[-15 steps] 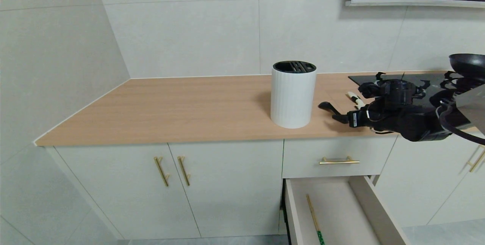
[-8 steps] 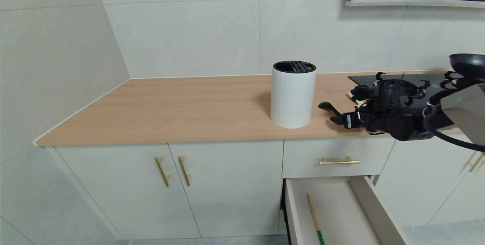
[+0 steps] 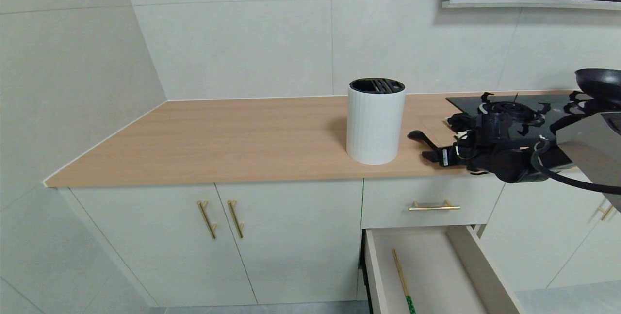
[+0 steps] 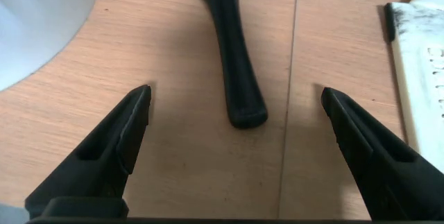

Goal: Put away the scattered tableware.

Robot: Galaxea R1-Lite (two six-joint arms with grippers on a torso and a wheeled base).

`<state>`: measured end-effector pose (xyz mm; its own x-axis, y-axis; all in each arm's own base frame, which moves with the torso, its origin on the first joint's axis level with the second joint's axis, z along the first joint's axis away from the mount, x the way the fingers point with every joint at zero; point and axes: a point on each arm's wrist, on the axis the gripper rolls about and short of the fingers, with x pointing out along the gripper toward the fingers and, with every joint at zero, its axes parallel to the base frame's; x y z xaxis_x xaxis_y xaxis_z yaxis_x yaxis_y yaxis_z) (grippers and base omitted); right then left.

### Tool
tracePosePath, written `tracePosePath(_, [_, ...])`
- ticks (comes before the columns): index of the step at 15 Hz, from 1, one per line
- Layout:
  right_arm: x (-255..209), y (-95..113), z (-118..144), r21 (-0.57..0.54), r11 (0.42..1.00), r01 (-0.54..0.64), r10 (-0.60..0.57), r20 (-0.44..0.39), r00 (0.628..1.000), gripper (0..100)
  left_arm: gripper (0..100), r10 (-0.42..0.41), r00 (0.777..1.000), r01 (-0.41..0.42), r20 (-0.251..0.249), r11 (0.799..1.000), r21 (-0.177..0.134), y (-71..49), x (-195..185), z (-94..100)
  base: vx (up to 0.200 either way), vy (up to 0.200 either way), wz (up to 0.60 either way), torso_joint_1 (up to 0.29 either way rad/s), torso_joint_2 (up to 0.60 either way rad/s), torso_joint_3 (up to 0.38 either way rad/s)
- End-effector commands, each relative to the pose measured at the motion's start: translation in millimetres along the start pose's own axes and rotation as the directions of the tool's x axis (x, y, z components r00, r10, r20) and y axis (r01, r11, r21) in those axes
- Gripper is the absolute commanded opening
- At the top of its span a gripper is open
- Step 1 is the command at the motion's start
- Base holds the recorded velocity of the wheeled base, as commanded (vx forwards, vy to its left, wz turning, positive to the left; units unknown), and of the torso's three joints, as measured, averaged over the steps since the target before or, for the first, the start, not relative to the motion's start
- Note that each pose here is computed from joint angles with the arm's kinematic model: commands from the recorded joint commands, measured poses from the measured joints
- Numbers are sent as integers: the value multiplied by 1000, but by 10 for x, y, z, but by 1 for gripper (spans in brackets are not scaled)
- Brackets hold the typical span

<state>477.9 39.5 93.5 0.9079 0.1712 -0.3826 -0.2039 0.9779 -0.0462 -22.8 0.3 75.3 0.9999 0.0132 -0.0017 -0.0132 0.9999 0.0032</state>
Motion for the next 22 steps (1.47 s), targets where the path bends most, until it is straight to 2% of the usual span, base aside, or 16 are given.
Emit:
tracePosePath(1, [6, 2, -1, -1, 1000, -1, 1, 1, 1000, 100, 100, 1, 1000, -1, -1, 1000, 0, 0, 1, 1, 0, 0, 0, 0, 0, 0])
tracePosePath(2, [6, 2, -1, -1, 1000, -1, 1, 1, 1000, 100, 100, 1, 1000, -1, 0, 1000, 0, 0, 0, 0, 0, 0, 0, 0, 0, 0])
tracePosePath(3, [14, 1, -5, -1, 1000, -1, 1, 1, 1000, 0, 100, 1, 1000, -1, -1, 1000, 0, 0, 1, 1, 0, 0, 0, 0, 0, 0])
tracePosePath(13, [-39, 9, 52, 18, 1000, -4, 5, -21, 1000, 0, 100, 1, 1000, -1, -1, 1000, 0, 0, 1, 1, 0, 0, 0, 0, 0, 0])
tracePosePath(15, [-224, 10, 179, 61, 998, -15, 20, -83, 996, 0, 100, 1, 1000, -1, -1, 1000, 0, 0, 1, 1, 0, 0, 0, 0, 0, 0])
tracePosePath(16, [-453, 17, 380, 107, 994, -19, 33, -131, 991, 0, 100, 1, 1000, -1, -1, 1000, 0, 0, 1, 1, 0, 0, 0, 0, 0, 0])
tracePosePath(19, [-971, 58, 643, 155, 988, -10, 48, -246, 968, 0, 100, 1, 1000, -1, -1, 1000, 0, 0, 1, 1, 0, 0, 0, 0, 0, 0])
tracePosePath(22, [-1501, 263, 770, 214, 977, -23, 86, -291, 953, 0, 100, 1, 1000, -1, -1, 1000, 0, 0, 1, 1, 0, 0, 0, 0, 0, 0])
